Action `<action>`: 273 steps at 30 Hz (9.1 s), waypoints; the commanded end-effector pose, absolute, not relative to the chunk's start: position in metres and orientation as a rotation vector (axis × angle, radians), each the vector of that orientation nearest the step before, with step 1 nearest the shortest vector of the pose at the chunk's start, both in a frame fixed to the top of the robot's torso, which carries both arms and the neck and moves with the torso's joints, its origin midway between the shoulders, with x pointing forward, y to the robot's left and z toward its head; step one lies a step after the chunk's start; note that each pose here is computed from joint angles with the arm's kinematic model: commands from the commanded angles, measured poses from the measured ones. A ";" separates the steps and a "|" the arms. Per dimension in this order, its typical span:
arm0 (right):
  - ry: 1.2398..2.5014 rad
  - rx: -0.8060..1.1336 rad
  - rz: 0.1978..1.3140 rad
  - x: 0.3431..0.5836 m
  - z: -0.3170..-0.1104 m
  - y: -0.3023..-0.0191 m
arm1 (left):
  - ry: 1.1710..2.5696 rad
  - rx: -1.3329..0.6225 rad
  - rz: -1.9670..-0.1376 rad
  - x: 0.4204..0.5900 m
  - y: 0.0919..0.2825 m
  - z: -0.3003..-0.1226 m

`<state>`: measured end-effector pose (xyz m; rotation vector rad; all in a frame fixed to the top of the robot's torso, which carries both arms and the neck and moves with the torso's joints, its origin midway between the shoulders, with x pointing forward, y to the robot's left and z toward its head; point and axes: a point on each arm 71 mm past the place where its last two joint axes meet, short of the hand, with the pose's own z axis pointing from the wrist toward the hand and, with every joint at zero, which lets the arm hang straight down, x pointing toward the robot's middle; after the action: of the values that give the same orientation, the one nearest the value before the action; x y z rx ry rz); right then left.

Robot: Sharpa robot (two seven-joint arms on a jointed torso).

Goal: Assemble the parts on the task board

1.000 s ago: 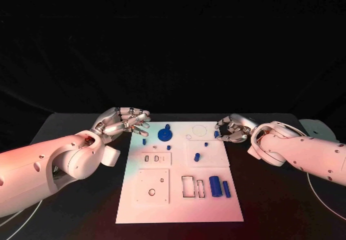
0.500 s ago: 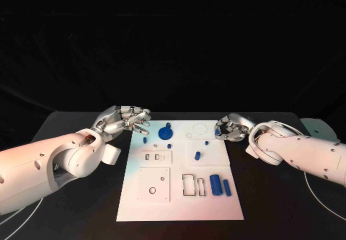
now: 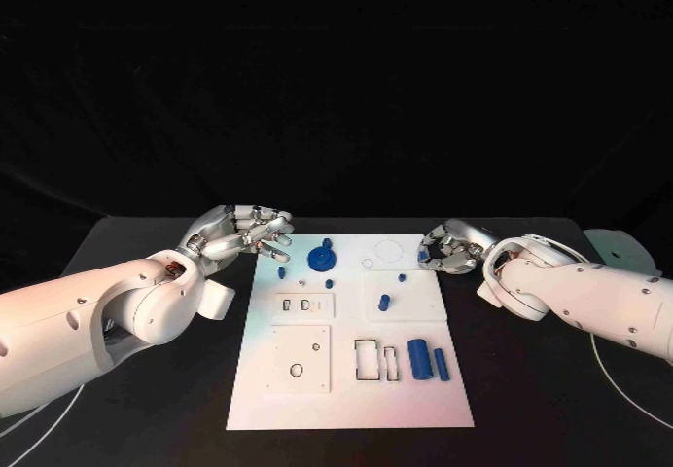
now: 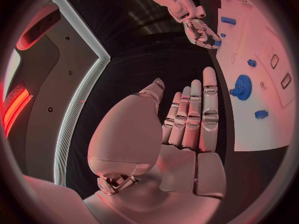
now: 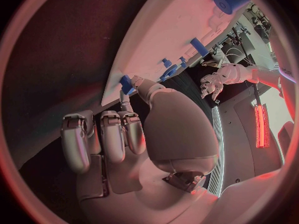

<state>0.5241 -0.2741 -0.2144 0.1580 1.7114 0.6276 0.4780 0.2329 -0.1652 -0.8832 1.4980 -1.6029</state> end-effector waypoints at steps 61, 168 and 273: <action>1.725 -0.151 0.768 0.442 -0.213 -0.070 | 1.445 -1.036 -1.617 0.485 0.240 -0.168; 1.706 -0.127 0.766 0.450 -0.231 -0.057 | 1.476 -1.010 -1.617 0.484 0.240 -0.169; 1.589 0.367 0.929 0.477 -0.166 -0.232 | 2.514 -0.068 -0.337 0.521 0.140 -0.189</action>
<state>0.4773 -0.2327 -0.1667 0.3594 1.6081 0.9086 0.5222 0.1420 -0.1879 -0.0855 2.4896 -0.3262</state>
